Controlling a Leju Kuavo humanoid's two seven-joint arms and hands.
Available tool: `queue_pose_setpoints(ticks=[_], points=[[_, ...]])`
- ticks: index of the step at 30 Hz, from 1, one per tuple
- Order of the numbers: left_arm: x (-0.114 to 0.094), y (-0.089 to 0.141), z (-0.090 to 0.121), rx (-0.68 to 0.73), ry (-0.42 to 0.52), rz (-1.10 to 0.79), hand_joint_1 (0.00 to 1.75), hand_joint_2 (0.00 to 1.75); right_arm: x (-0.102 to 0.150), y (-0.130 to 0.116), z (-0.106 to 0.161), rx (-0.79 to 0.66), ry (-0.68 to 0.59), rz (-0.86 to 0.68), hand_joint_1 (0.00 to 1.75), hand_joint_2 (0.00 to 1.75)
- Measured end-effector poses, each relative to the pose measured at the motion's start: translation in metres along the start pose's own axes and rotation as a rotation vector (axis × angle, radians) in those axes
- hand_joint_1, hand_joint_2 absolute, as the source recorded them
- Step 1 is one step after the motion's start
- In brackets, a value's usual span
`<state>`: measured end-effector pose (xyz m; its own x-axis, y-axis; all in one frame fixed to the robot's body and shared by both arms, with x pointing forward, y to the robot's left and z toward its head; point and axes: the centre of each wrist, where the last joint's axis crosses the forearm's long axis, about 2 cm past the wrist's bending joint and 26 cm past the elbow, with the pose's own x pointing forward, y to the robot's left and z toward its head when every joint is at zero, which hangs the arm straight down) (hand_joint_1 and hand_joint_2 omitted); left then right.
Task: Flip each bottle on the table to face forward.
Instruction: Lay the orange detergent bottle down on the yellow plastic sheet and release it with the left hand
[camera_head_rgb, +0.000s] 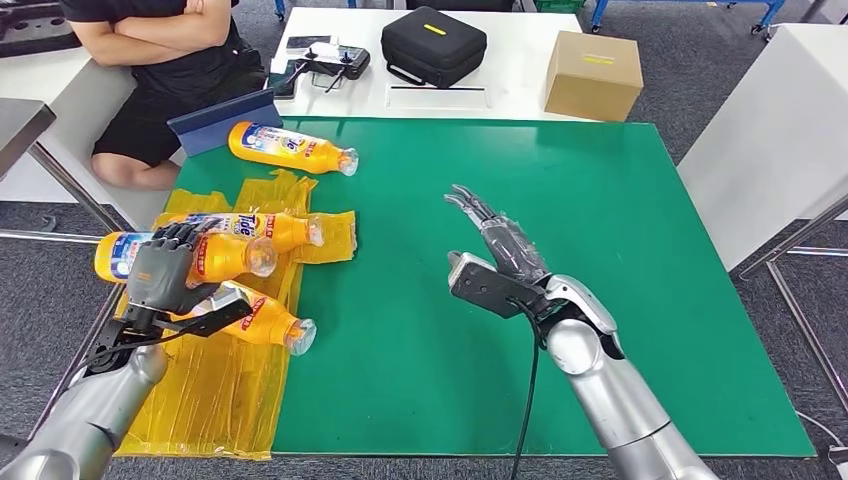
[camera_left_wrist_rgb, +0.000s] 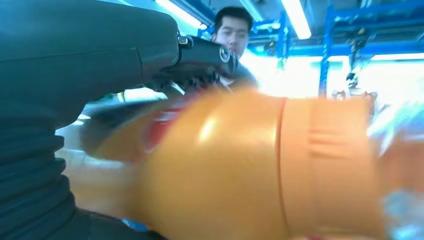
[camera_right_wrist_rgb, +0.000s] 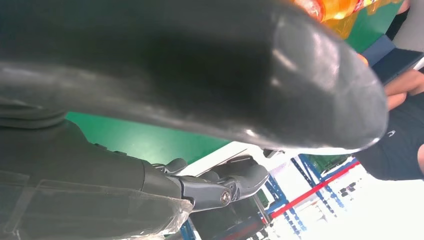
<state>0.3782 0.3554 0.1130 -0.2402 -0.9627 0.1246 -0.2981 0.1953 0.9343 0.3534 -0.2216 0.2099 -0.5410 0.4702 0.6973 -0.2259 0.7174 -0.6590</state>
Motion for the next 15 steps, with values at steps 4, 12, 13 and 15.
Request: queue_pose_setpoints(ticks=[4, 12, 13, 15], points=[[-0.007, 0.003, -0.012, -0.064, 0.043, -0.034, 0.0, 0.0, 0.003, 0.002, 0.002, 0.0, -0.003, 0.006, 0.0, 0.0], [-0.009, -0.001, -0.015, -0.113, 0.064, -0.03, 0.0, 0.0, 0.006, 0.007, 0.009, -0.001, -0.004, 0.015, 0.0, 0.0], [-0.009, -0.002, -0.014, -0.114, 0.063, -0.028, 0.0, 0.0, 0.006, 0.007, 0.009, -0.001, -0.004, 0.016, 0.0, 0.0], [-0.009, -0.002, -0.014, -0.117, 0.062, -0.025, 0.0, 0.0, 0.006, 0.007, 0.01, -0.002, -0.006, 0.016, 0.0, 0.0]])
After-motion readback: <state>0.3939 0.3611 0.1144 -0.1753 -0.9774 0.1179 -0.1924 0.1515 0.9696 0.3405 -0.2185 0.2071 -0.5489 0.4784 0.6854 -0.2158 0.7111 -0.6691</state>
